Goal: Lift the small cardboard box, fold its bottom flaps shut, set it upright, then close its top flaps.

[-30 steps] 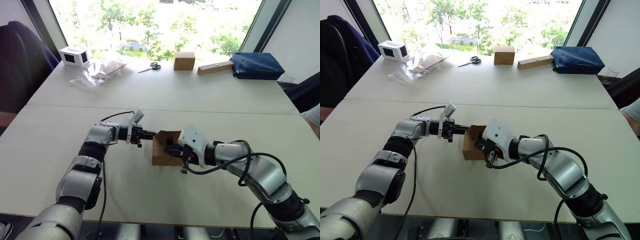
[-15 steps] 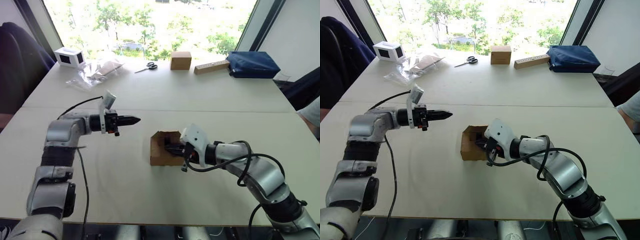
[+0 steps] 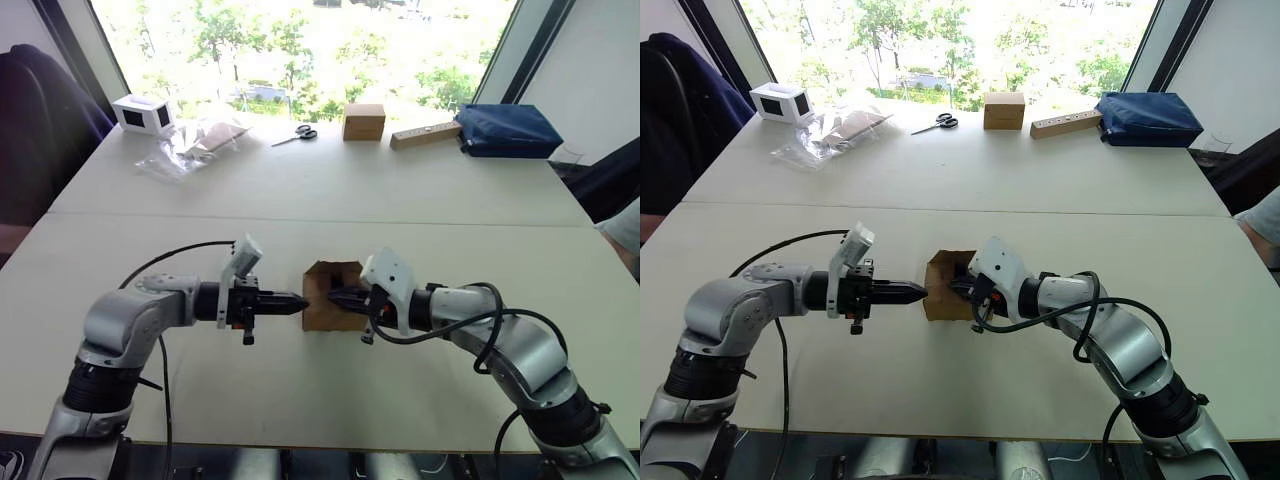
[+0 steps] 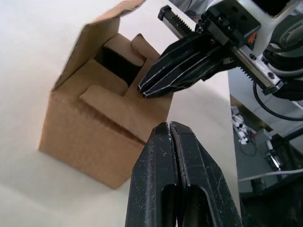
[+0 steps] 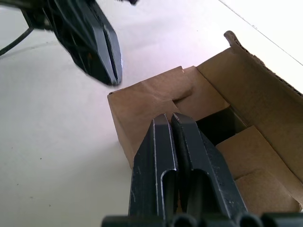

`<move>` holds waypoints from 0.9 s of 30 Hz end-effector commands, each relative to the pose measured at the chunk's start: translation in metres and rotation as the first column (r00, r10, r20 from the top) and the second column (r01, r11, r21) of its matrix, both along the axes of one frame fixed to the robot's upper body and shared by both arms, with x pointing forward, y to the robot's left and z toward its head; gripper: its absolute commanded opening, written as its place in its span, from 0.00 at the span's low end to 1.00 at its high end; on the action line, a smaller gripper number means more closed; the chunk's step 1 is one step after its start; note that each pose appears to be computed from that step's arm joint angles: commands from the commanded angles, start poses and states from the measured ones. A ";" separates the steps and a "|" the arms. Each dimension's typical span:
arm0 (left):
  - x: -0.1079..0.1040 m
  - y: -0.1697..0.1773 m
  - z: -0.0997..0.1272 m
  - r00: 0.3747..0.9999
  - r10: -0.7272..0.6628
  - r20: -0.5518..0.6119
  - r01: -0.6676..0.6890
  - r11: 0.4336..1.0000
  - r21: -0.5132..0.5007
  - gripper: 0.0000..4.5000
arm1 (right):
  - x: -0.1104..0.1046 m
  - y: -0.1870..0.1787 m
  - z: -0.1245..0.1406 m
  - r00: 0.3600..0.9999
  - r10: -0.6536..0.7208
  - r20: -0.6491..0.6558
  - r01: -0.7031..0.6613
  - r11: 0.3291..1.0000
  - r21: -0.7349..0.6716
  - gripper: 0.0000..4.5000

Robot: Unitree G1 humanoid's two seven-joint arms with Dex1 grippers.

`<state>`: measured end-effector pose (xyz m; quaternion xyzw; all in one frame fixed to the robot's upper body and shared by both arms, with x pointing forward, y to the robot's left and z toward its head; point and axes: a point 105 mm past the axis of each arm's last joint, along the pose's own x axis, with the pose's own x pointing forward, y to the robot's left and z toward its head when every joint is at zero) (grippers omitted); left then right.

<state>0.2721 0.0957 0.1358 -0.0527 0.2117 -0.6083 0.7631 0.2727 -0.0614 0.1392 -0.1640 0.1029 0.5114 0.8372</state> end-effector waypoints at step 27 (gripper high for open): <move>0.008 -0.014 0.003 0.998 0.002 0.065 -0.002 1.000 -0.005 0.00 | 0.060 -0.016 0.043 0.993 -0.049 0.108 0.047 0.999 0.021 0.02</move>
